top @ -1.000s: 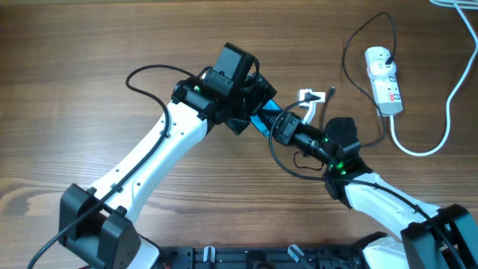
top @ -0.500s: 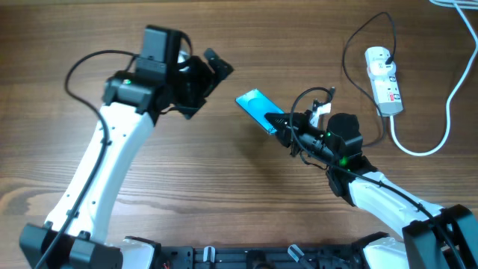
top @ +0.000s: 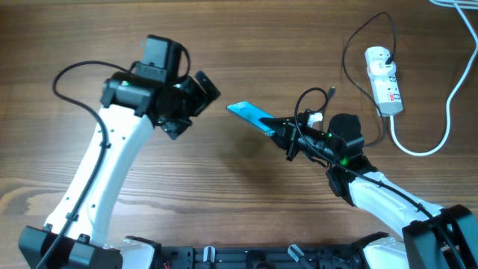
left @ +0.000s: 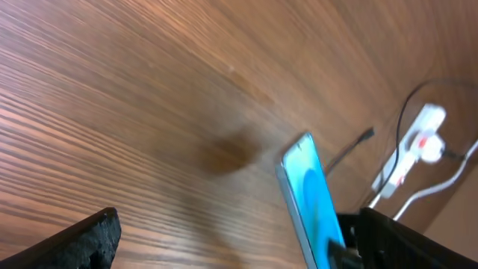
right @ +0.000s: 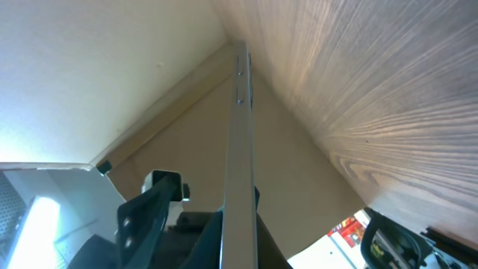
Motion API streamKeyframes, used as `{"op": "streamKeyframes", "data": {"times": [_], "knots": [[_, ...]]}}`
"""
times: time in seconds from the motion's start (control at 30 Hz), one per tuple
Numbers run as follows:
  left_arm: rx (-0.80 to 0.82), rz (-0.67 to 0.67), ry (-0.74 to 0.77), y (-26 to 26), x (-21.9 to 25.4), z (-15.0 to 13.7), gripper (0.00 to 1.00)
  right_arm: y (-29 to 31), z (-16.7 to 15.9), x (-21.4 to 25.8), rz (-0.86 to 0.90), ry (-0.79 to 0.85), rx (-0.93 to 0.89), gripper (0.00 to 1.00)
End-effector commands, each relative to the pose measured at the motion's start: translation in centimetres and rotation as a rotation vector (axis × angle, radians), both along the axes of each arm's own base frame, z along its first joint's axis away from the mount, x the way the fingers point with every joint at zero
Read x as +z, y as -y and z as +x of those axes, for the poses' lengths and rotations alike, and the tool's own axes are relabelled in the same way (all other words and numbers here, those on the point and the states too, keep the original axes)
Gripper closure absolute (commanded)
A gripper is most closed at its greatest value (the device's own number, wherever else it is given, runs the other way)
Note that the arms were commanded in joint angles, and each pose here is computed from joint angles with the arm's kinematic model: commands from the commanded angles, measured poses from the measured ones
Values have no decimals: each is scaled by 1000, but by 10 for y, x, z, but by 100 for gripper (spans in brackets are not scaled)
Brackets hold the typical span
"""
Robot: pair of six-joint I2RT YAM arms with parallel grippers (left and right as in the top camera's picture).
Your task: Plug charger to phone and switch on socket
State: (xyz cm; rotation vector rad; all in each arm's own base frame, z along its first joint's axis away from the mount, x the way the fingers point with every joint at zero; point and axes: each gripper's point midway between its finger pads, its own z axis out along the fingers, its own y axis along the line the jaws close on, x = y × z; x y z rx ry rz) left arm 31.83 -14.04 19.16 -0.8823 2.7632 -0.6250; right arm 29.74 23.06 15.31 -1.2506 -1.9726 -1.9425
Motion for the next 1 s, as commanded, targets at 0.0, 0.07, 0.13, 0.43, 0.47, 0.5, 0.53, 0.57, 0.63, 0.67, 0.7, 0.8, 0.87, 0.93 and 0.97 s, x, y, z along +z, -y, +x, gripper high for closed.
{"op": "streamKeyframes", "data": {"times": [0.0, 0.07, 0.13, 0.43, 0.47, 0.5, 0.53, 0.57, 0.63, 0.67, 0.7, 0.8, 0.87, 0.93, 0.97], "knots": [[-89, -83, -52, 38, -1, -14, 0, -3, -1, 7, 18, 2, 21, 96], [-67, -122, -106, 54, -4, -22, 0, -4, -3, 8, 21, 1, 34, 96], [-69, -129, -113, 63, -7, -23, 0, -4, -4, 8, 22, 1, 42, 96], [-108, -308, -151, 98, -41, -22, 0, -6, -8, 7, 24, -6, 65, 96], [-108, -333, -150, 101, -43, -21, 0, -6, -8, 7, 24, -6, 66, 96], [-94, -357, -153, 104, -46, -20, 0, -6, -9, 7, 24, -6, 70, 96], [-82, -363, -153, 104, -47, -19, 0, -7, -9, 7, 25, -7, 73, 96], [-81, -367, -144, 104, -47, -16, 1, -7, -10, 7, 27, -8, 80, 96], [-73, -375, -137, 105, -46, -14, 6, -8, -13, 8, 30, -9, 94, 96], [-58, -378, -146, 105, -46, -14, 9, -8, -13, 8, 31, -9, 98, 96], [-53, -380, -148, 105, -46, -13, 16, -9, -14, 8, 32, -9, 103, 96], [-33, -385, -145, 106, -45, -10, 33, -10, -16, 8, 35, -11, 116, 96], [-33, -385, -145, 106, -45, -11, 38, -9, -16, 8, 35, -11, 116, 96], [-21, -386, -156, 105, -47, -12, 46, -10, -16, 8, 35, -11, 116, 96], [-10, -391, -162, 105, -49, -12, 52, -10, -17, 9, 37, -13, 119, 96]]}}
